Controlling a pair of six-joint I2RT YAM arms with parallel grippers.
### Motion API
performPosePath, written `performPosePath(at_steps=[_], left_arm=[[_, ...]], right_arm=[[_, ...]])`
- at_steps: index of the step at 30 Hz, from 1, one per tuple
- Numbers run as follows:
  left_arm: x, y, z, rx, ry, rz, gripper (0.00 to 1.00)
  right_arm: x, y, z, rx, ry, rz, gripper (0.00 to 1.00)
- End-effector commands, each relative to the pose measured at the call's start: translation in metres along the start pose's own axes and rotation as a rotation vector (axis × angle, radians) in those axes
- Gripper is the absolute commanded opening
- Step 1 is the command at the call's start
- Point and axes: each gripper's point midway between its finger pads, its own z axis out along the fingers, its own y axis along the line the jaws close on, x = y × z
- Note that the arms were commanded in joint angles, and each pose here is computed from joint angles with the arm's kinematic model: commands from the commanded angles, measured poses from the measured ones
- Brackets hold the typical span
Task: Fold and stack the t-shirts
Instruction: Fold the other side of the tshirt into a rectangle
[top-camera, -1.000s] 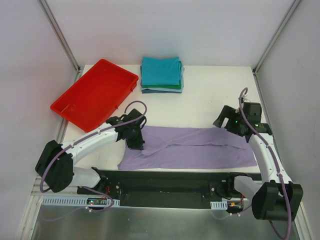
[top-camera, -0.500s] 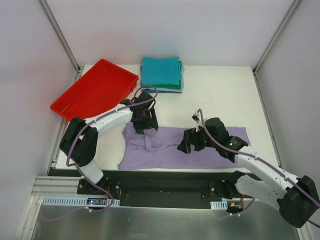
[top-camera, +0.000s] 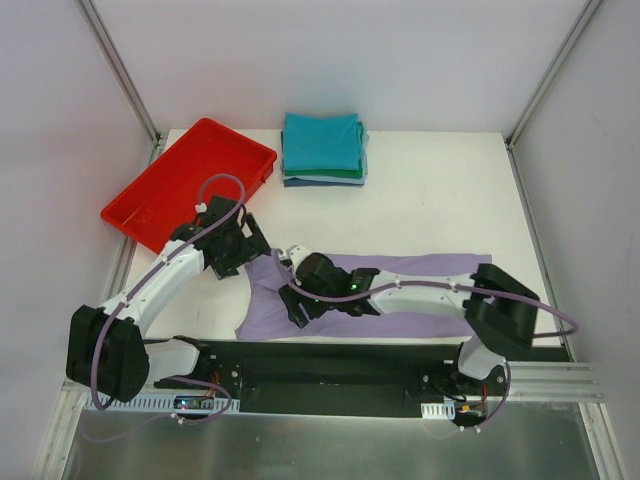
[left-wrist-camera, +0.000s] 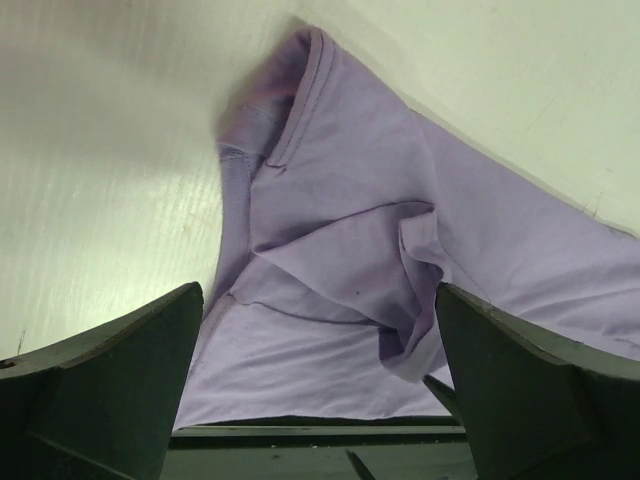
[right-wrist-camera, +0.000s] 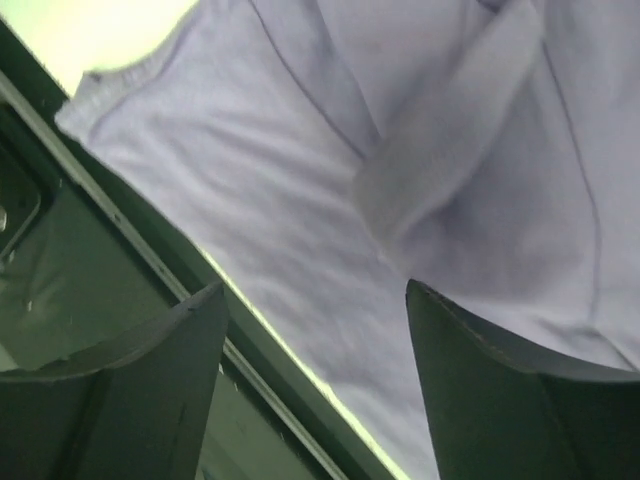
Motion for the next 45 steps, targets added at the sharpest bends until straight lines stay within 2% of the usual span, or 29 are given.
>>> performPosePath(at_steps=[1, 3, 8, 13, 20, 22, 26, 27, 30, 38, 45], left_arm=[[-0.007, 0.007, -0.006, 0.016, -0.046, -0.025, 0.99], [-0.01, 0.011, -0.006, 0.013, -0.054, -0.037, 0.99], [-0.01, 0.01, -0.006, 0.027, -0.039, -0.045, 0.99], [-0.009, 0.011, -0.003, 0.027, -0.03, -0.04, 0.99], [-0.009, 0.012, -0.002, 0.025, -0.03, -0.039, 0.99], [-0.009, 0.011, -0.002, 0.031, -0.024, -0.037, 0.99], [-0.006, 0.004, -0.002, 0.065, 0.0, -0.027, 0.99], [-0.004, 0.002, -0.001, 0.078, 0.013, -0.024, 0.99], [0.001, -0.009, 0.0, 0.131, 0.042, -0.025, 0.99], [0.019, -0.047, 0.016, 0.184, 0.123, -0.011, 0.87], [0.038, -0.074, 0.042, 0.157, 0.223, 0.042, 0.66]], right_arm=[[-0.02, 0.004, 0.026, 0.089, -0.004, -0.027, 0.7], [-0.019, -0.001, 0.032, 0.126, 0.013, -0.037, 0.68], [-0.015, -0.019, 0.04, 0.235, 0.049, -0.041, 0.53], [-0.005, -0.034, 0.044, 0.315, 0.093, -0.05, 0.5], [0.003, -0.047, 0.037, 0.383, 0.109, -0.039, 0.27], [0.001, -0.048, 0.035, 0.39, 0.098, -0.031, 0.17], [-0.007, -0.043, 0.03, 0.364, 0.069, -0.03, 0.13], [-0.01, -0.042, 0.027, 0.357, 0.057, -0.029, 0.08], [-0.016, -0.043, 0.016, 0.358, 0.026, -0.031, 0.02], [-0.005, -0.046, 0.008, 0.334, 0.029, -0.037, 0.01], [0.004, -0.048, 0.012, 0.322, 0.041, -0.028, 0.0]])
